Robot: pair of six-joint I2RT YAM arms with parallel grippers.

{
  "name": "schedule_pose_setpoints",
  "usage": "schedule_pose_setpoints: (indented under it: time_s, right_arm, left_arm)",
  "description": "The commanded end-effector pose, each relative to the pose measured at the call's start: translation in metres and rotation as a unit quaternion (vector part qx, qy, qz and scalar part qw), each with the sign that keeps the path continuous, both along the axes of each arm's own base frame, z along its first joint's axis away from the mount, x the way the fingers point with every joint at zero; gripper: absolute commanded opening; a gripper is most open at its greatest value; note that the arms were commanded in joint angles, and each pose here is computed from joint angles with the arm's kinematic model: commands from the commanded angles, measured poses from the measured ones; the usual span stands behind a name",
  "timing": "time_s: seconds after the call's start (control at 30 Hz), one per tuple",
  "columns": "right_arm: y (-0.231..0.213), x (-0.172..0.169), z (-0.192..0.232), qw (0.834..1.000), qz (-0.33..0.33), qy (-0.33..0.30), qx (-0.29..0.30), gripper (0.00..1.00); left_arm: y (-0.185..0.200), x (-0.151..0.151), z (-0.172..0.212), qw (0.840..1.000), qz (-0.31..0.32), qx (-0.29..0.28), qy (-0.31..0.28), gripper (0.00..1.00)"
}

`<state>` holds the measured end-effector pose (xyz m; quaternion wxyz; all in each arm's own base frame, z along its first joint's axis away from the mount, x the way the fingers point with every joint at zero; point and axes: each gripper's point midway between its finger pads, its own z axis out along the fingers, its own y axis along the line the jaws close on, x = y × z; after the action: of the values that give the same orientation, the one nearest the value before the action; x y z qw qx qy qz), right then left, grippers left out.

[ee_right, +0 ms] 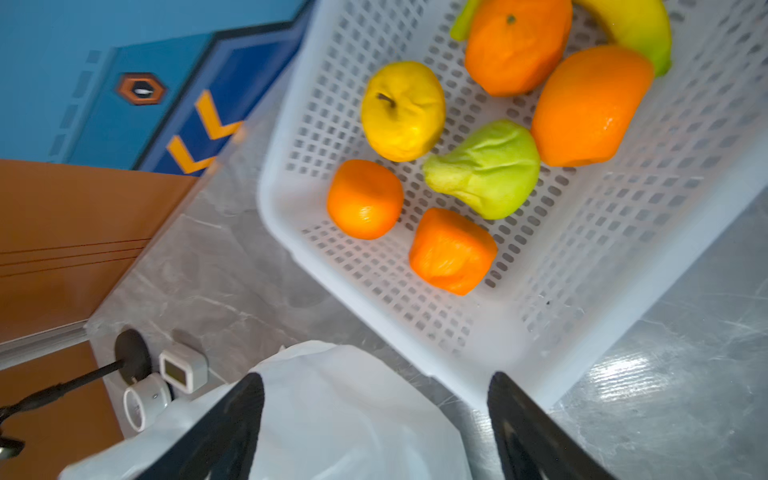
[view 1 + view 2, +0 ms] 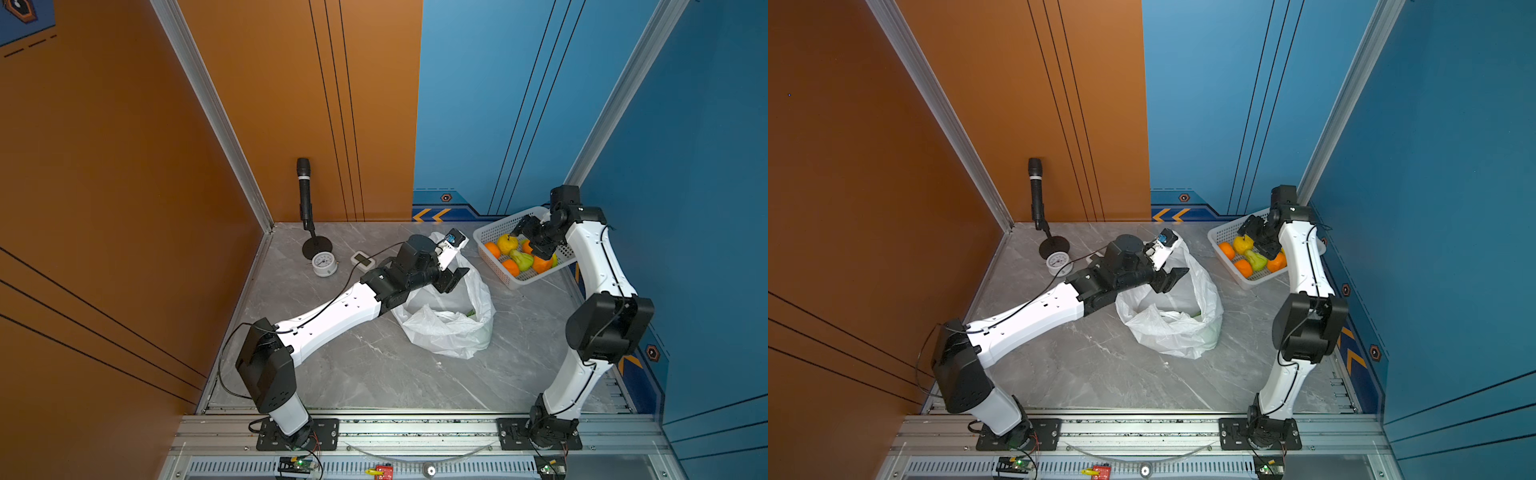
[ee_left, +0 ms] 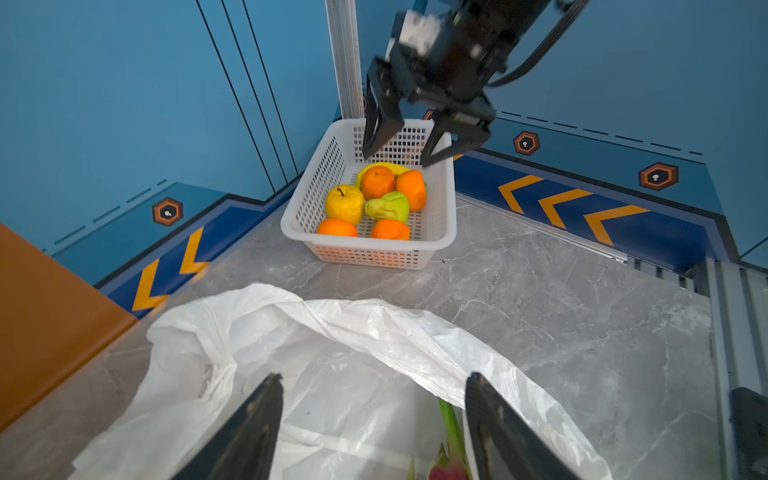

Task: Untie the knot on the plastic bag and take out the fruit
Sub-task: 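Move both grippers to the bag and reach the left gripper toward the dragon fruit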

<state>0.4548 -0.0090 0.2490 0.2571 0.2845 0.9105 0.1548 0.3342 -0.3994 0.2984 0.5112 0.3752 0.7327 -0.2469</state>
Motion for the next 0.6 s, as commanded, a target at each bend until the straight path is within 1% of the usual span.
schedule_pose_setpoints:
  time_s: [0.0,0.1,0.2,0.3,0.37,0.43,0.57]
  right_arm:
    - [0.024,-0.038,0.0,0.999,0.022,0.011,-0.037,0.88]
    - [0.051,-0.07,0.002,0.999,0.039,0.001,-0.036,0.92]
    - [0.077,-0.099,-0.006,0.998,0.064,-0.011,-0.025,0.94]
    - [0.095,-0.117,-0.024,0.996,0.088,-0.014,-0.01,0.94]
    - [0.102,-0.128,-0.038,0.995,0.102,0.002,0.001,0.94]
    - [0.106,-0.143,-0.052,0.993,0.114,0.034,-0.001,0.94]
    - [0.116,-0.165,-0.075,0.988,0.14,0.067,0.002,0.94]
  left_arm:
    - [0.014,-0.011,-0.019,0.998,0.022,0.009,0.064,0.67]
    - [0.023,-0.02,-0.042,0.993,0.035,0.027,0.111,0.64]
    - [0.031,-0.03,-0.062,0.987,0.041,0.047,0.15,0.58]
    - [0.035,-0.045,-0.08,0.981,0.02,0.06,0.184,0.57]
    - [0.036,-0.055,-0.091,0.978,0.009,0.062,0.201,0.56]
    - [0.039,-0.06,-0.102,0.974,0.014,0.061,0.218,0.55]
    - [0.041,-0.068,-0.124,0.966,0.024,0.07,0.248,0.5]
